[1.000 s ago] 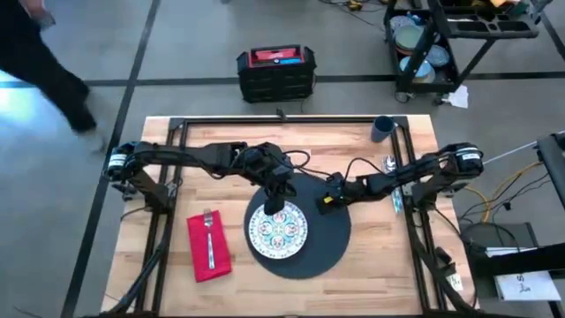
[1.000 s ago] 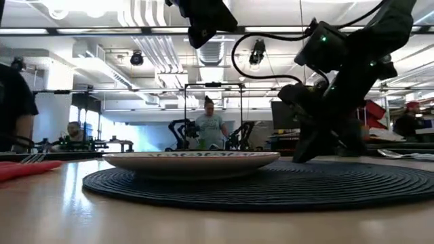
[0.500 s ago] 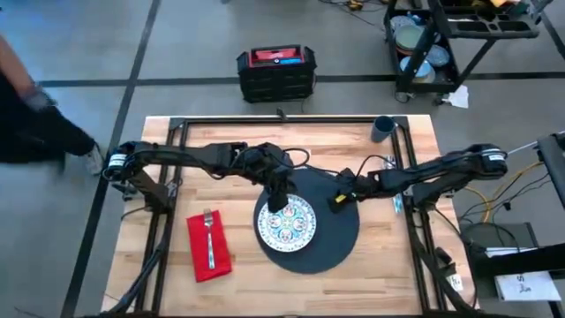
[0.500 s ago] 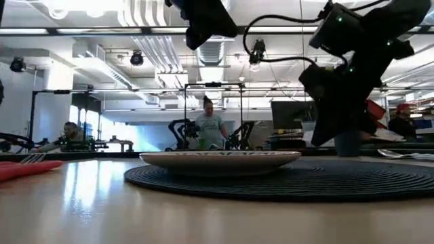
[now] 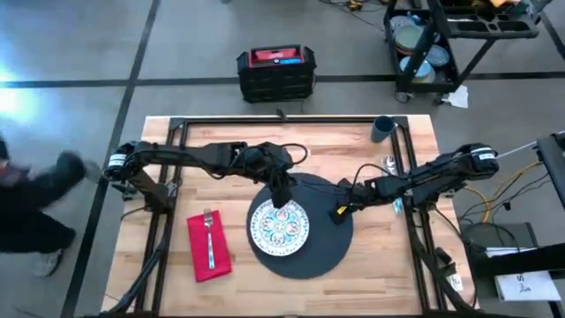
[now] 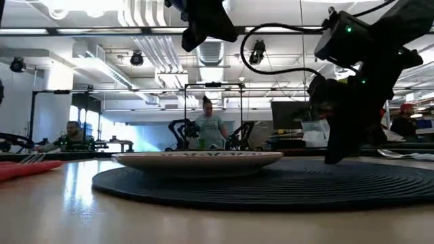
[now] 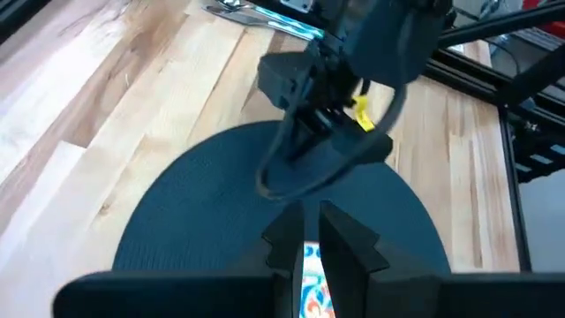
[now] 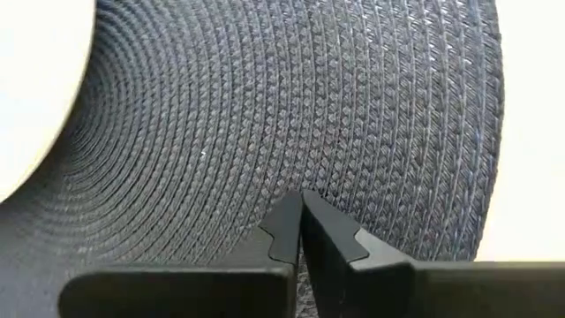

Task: Set table place
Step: Put the blue knife on the black placemat

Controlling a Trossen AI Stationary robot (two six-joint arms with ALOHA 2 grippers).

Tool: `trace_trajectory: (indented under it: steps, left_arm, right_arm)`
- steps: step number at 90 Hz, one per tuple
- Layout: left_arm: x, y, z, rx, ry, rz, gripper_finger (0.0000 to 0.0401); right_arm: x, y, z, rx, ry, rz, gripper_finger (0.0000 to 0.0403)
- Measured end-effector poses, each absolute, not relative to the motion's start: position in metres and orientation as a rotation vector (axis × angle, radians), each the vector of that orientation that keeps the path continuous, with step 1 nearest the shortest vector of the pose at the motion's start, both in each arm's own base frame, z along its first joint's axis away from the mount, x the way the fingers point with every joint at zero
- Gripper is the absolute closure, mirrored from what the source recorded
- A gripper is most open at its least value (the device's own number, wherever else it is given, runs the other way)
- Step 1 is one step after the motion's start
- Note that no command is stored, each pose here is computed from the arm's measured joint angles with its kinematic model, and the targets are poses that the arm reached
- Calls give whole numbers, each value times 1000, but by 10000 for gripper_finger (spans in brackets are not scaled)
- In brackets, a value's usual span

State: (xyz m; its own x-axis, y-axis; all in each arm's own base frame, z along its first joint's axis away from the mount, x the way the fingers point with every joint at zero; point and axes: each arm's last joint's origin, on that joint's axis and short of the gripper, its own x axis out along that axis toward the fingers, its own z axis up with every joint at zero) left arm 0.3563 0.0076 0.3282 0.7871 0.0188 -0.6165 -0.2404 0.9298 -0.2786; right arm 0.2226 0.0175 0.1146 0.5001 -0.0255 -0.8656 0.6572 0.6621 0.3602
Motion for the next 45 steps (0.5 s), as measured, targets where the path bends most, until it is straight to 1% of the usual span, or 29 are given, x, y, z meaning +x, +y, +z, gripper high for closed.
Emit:
trace_trajectory:
  steps: [45]
  left_arm:
    - [357, 8, 329, -361, 638, 160, 379]
  right_arm:
    - [229, 25, 117, 770, 916, -378, 403]
